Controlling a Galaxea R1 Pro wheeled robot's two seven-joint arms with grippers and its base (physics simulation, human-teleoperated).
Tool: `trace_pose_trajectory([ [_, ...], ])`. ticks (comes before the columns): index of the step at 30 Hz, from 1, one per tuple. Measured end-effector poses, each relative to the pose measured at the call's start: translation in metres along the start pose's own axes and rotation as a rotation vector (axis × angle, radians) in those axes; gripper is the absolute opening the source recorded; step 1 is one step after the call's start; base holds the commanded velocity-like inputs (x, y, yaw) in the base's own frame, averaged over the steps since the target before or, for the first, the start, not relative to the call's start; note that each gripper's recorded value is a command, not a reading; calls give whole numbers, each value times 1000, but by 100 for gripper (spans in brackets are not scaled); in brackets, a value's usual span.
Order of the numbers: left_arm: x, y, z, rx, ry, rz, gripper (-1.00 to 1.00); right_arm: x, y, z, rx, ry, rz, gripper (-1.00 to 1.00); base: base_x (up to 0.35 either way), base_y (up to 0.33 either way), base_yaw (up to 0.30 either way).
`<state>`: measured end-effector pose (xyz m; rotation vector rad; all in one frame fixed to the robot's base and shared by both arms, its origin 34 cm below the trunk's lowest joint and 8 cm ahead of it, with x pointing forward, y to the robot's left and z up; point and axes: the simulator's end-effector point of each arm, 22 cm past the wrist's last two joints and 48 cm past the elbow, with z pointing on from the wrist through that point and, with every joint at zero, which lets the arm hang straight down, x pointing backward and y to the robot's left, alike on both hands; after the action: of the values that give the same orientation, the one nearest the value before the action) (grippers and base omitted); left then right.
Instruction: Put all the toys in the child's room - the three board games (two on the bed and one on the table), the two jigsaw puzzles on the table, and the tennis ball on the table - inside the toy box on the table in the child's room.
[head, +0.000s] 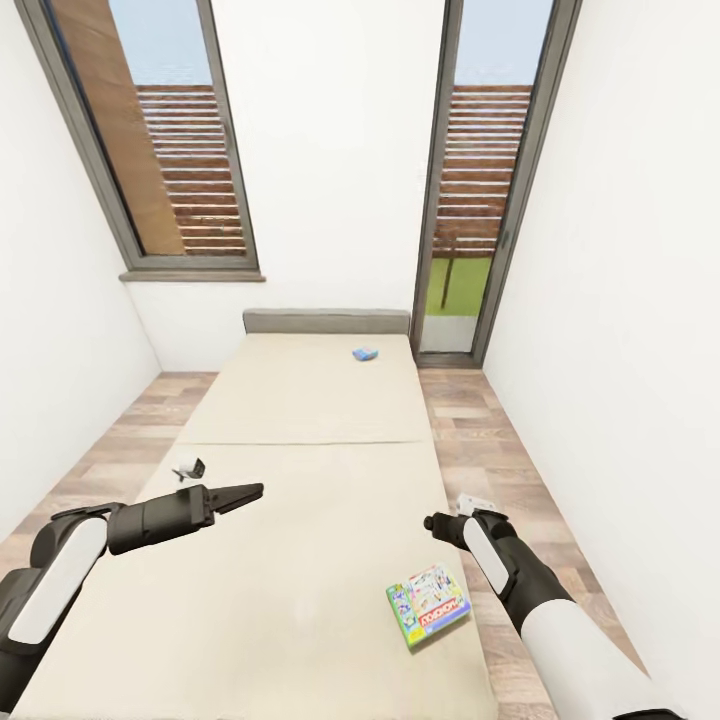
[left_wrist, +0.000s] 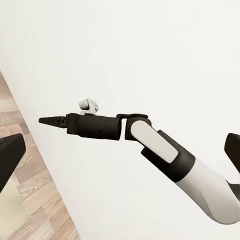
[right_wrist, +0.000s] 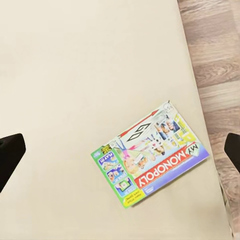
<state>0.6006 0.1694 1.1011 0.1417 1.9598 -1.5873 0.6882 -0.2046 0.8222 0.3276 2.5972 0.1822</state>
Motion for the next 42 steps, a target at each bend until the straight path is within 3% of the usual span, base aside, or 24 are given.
trace_pose_trajectory([
  [42,15,37,6,-42,23,-57,100,30,-10,27,18,67,5,100,0,0,0],
])
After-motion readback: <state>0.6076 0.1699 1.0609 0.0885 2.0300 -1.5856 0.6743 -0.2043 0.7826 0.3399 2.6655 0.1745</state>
